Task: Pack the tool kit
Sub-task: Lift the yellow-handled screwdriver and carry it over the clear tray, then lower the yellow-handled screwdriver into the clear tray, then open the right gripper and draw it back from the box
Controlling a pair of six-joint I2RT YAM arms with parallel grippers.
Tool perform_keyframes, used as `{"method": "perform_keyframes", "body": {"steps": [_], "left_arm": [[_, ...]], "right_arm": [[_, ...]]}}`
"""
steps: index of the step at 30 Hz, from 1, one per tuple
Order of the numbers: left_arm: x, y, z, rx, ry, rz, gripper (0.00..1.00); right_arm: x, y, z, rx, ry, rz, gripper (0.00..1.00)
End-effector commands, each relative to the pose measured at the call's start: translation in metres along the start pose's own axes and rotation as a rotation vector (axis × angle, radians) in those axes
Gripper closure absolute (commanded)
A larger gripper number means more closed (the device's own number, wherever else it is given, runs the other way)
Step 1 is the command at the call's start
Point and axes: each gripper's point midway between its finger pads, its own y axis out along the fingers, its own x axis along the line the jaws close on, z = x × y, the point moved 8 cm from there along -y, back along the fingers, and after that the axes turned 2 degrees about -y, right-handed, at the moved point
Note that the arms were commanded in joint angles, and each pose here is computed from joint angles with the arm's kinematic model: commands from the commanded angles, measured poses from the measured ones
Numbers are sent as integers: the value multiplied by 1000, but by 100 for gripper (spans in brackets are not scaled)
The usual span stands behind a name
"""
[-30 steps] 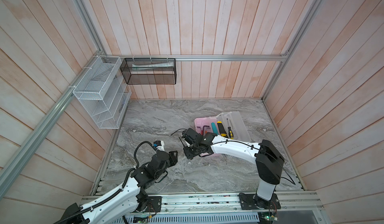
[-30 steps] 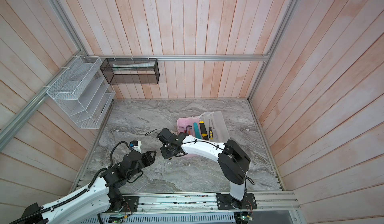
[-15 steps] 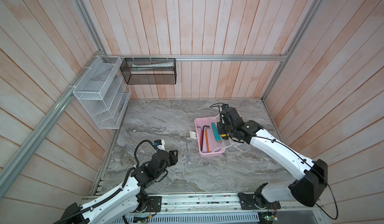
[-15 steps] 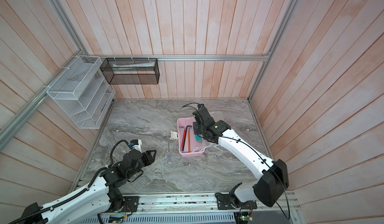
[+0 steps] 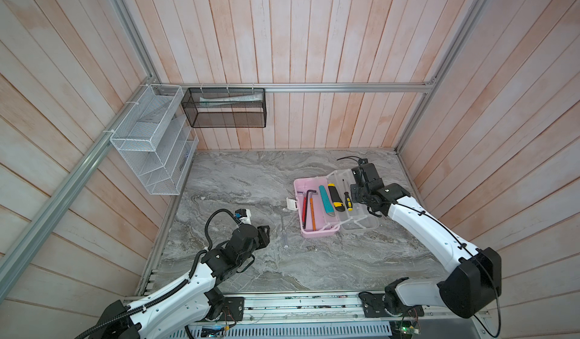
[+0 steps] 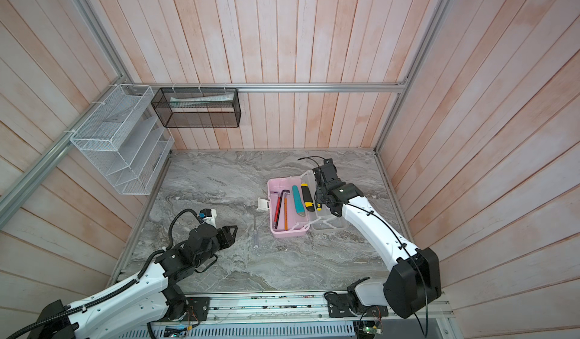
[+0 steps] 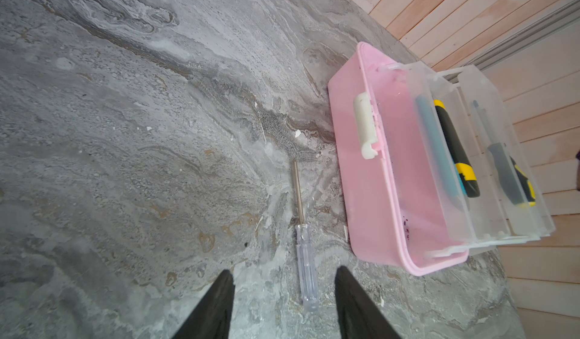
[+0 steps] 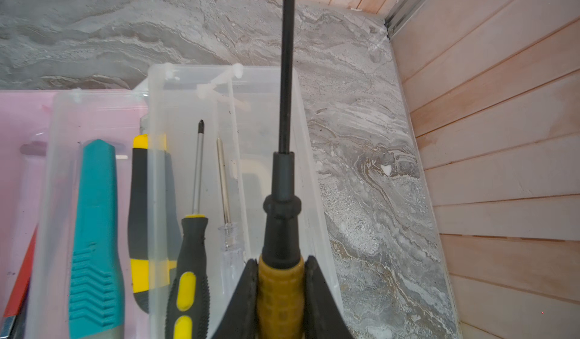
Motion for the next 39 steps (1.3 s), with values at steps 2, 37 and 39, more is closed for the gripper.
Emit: {"method": "perform_keyframes", "body": {"steps": [2, 37, 39], "left_arm": [[-8, 1, -8, -24, 2, 39, 46], [-13, 11, -9, 10, 20, 23, 45], [-15, 11, -11, 7, 24, 26, 45]], "right_arm": [[-10, 13, 10, 28, 46, -45, 100], [8, 8, 3, 75, -12, -86, 53], [14, -6, -10, 19, 17, -122, 54]]}}
